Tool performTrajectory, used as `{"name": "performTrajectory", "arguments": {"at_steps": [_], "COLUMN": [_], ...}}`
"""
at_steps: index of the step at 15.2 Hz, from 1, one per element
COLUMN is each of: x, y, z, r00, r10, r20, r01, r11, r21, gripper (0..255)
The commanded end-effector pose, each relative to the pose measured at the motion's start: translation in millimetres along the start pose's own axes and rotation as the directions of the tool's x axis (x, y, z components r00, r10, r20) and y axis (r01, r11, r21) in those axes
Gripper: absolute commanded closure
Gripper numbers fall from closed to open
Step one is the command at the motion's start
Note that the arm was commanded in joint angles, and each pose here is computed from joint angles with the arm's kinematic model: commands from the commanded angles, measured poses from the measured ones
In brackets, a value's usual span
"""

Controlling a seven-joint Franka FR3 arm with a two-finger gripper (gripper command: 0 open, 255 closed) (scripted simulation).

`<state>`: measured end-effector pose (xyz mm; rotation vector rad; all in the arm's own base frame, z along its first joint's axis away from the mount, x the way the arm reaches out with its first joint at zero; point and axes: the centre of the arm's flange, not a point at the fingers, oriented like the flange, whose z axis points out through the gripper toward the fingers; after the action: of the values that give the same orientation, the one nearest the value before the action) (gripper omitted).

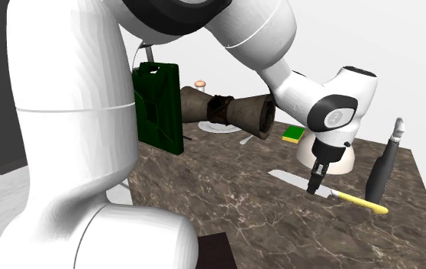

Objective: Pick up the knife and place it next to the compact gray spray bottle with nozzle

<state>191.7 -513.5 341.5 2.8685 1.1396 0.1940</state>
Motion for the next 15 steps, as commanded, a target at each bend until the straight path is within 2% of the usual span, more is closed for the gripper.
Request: {"name": "performTrajectory", "arguments": {"at_steps": [1, 4, 8, 15], "x": [0, 0, 0, 0], "y": [0, 0, 0, 0], "z": [0, 0, -50, -50], "r00": [1.0, 1.0, 1.0, 1.0], "r10": [0.0, 0.0, 0.0, 0.0], "r20": [0.0, 0.0, 0.0, 0.0], "r01": [0.0, 0.0, 0.0, 0.0], "r11": [1.0, 1.0, 1.0, 1.0], "r21": [0.0, 0.0, 0.0, 0.0], "gripper": [0, 0, 0, 0]}}
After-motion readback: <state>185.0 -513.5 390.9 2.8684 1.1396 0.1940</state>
